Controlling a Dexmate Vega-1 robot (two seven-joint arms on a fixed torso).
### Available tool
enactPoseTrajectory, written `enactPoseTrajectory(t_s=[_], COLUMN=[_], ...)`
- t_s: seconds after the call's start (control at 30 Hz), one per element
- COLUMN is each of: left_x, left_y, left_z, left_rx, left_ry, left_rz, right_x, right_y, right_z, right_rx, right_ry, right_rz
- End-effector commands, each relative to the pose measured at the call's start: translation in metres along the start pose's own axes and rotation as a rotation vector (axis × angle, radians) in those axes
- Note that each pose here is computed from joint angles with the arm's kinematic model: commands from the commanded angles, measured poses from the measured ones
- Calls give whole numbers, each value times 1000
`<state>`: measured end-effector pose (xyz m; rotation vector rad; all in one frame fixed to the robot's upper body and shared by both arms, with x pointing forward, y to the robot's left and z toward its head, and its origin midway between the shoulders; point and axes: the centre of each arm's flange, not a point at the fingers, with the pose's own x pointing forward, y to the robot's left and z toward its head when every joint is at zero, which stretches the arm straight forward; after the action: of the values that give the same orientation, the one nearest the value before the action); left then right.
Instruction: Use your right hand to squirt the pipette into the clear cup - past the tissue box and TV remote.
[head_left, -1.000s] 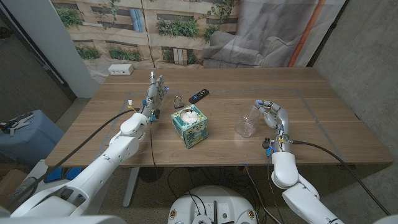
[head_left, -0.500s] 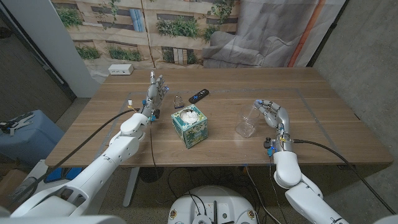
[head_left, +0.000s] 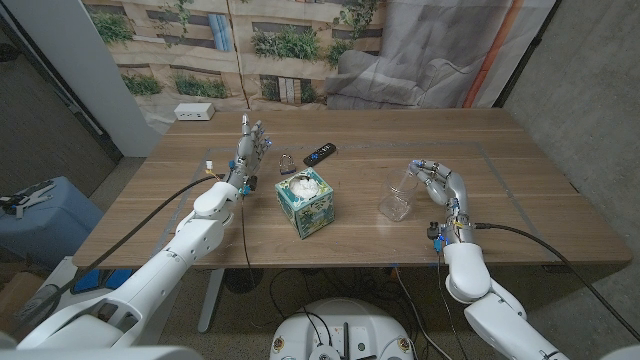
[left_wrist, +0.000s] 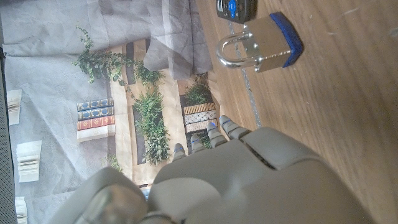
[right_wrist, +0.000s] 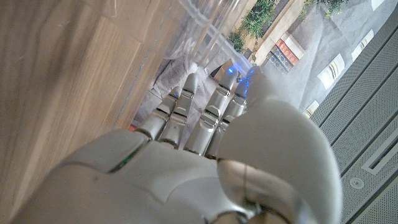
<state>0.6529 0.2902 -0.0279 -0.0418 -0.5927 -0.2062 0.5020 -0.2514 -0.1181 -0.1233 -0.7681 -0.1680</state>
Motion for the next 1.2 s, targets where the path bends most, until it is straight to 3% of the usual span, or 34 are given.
enactPoseTrajectory(t_s=[0.03,0.57,1.2], left_x=[0,0,0], left_y=[0,0,0], left_z=[0,0,0], left_rx=[0,0,0], left_ry=[-1,-1,-1], left_rz=[0,0,0], right_x=[1,4,14], right_y=[-2,-6,-21], right_z=[3,13,51], right_rx=[-4,-22,-46], right_ry=[-2,-9,-64], right_rz=[13,33,83])
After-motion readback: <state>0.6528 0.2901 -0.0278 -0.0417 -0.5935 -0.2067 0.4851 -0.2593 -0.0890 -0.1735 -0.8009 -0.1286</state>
